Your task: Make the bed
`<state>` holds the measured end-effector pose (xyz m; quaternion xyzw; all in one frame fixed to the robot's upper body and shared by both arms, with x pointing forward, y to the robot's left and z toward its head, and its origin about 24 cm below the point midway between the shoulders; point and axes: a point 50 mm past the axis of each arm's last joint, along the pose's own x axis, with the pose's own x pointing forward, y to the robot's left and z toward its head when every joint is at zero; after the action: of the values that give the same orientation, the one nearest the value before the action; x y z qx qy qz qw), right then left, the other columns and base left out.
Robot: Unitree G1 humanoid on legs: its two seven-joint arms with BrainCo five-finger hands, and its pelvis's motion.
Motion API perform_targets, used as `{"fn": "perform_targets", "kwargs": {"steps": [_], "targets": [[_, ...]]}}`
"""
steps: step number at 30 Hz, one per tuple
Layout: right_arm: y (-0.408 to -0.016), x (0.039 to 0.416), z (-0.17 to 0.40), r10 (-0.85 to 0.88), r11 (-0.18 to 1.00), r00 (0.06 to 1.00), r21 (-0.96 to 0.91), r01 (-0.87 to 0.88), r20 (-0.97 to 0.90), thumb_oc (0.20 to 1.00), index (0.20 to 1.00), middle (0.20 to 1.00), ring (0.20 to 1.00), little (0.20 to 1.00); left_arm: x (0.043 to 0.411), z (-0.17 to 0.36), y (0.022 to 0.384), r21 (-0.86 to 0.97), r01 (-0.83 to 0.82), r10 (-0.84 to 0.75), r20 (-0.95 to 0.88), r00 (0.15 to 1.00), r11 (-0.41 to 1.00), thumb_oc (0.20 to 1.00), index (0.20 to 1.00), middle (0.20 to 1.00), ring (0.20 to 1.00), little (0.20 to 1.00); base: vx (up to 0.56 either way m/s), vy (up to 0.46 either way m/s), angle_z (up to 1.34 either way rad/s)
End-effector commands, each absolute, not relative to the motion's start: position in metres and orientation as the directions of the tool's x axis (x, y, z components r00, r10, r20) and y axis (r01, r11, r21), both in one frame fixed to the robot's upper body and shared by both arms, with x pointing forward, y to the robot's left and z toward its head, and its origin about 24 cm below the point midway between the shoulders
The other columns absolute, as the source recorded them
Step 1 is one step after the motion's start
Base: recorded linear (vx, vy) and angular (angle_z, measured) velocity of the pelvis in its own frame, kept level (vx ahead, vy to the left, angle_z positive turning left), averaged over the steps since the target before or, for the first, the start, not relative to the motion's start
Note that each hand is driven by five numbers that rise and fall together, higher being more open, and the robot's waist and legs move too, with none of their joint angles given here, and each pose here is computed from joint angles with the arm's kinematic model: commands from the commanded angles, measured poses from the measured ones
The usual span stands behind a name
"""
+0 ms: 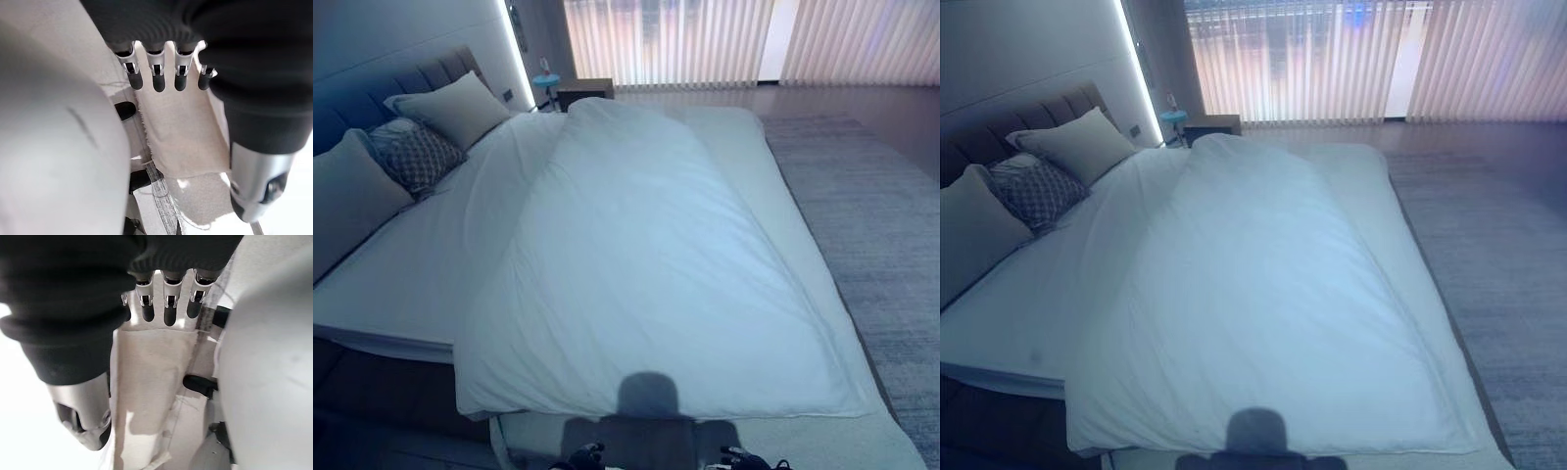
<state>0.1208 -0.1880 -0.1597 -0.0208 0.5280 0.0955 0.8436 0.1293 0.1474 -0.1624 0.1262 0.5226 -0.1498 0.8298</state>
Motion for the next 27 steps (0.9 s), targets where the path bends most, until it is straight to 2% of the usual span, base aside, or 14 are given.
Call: {"fn": "perform_targets", "kwargs": {"steps": [1, 7, 12, 15, 16, 19, 23, 27], "targets": [[-0.177, 0.13, -0.159, 0.165, 0.978, 0.442, 0.087, -0.19, -0.882, 1.0, 1.0, 1.0, 1.0, 1.0, 0.149, -0.157, 0.142, 0.056, 0.374, -0.12, -0.895, 0.43, 0.926, 1.0, 1.0, 1.0, 1.0, 1.0, 0.0, 0.0, 0.0], [-0.172, 0.139, -0.155, 0.175, 0.978, 0.478, 0.096, -0.186, -0.86, 1.0, 1.0, 1.0, 1.0, 1.0, 0.17, -0.148, 0.142, 0.045, 0.273, -0.103, -0.856, 0.506, 0.961, 1.0, 1.0, 1.0, 1.0, 1.0, -0.06, -0.002, -0.13], [-0.172, 0.172, -0.141, 0.146, 0.988, 0.593, 0.092, -0.121, -0.792, 1.0, 1.0, 1.0, 1.0, 1.0, 0.211, -0.127, 0.137, -0.067, 0.052, -0.085, -0.765, 0.638, 0.996, 1.0, 1.0, 1.0, 1.0, 1.0, -0.23, -0.006, -0.13], [-0.174, 0.183, -0.135, 0.134, 0.991, 0.631, 0.097, -0.093, -0.764, 1.0, 1.0, 1.0, 1.0, 1.0, 0.225, -0.118, 0.133, -0.13, -0.01, -0.089, -0.732, 0.675, 0.991, 1.0, 1.0, 1.0, 1.0, 1.0, -0.18, -0.027, -0.02], [-0.175, 0.194, -0.129, 0.131, 0.991, 0.664, 0.103, -0.082, -0.737, 1.0, 1.0, 1.0, 1.0, 1.0, 0.237, -0.111, 0.13, -0.226, -0.098, -0.091, -0.699, 0.71, 0.969, 1.0, 1.0, 1.0, 1.0, 1.0, -0.15, -0.008, 0.01], [-0.172, 0.204, -0.123, 0.138, 0.99, 0.695, 0.108, -0.087, -0.706, 1.0, 1.0, 1.0, 1.0, 1.0, 0.247, -0.104, 0.129, -0.278, -0.149, -0.084, -0.677, 0.731, 0.949, 1.0, 1.0, 1.0, 1.0, 1.0, -0.14, -0.004, -0.05], [-0.164, 0.231, -0.103, 0.177, 0.984, 0.771, 0.115, -0.134, -0.612, 1.0, 1.0, 1.0, 1.0, 1.0, 0.272, -0.085, 0.133, -0.46, -0.335, -0.027, -0.62, 0.784, 0.823, 1.0, 1.0, 1.0, 1.0, 1.0, -0.09, 0.01, -0.1], [-0.159, 0.25, -0.084, 0.19, 0.981, 0.832, 0.128, -0.144, -0.522, 1.0, 1.0, 1.0, 1.0, 1.0, 0.293, -0.066, 0.138, -0.553, -0.408, 0.038, -0.56, 0.827, 0.727, 1.0, 1.0, 1.0, 1.0, 1.0, -0.06, -0.009, -0.02]]}}
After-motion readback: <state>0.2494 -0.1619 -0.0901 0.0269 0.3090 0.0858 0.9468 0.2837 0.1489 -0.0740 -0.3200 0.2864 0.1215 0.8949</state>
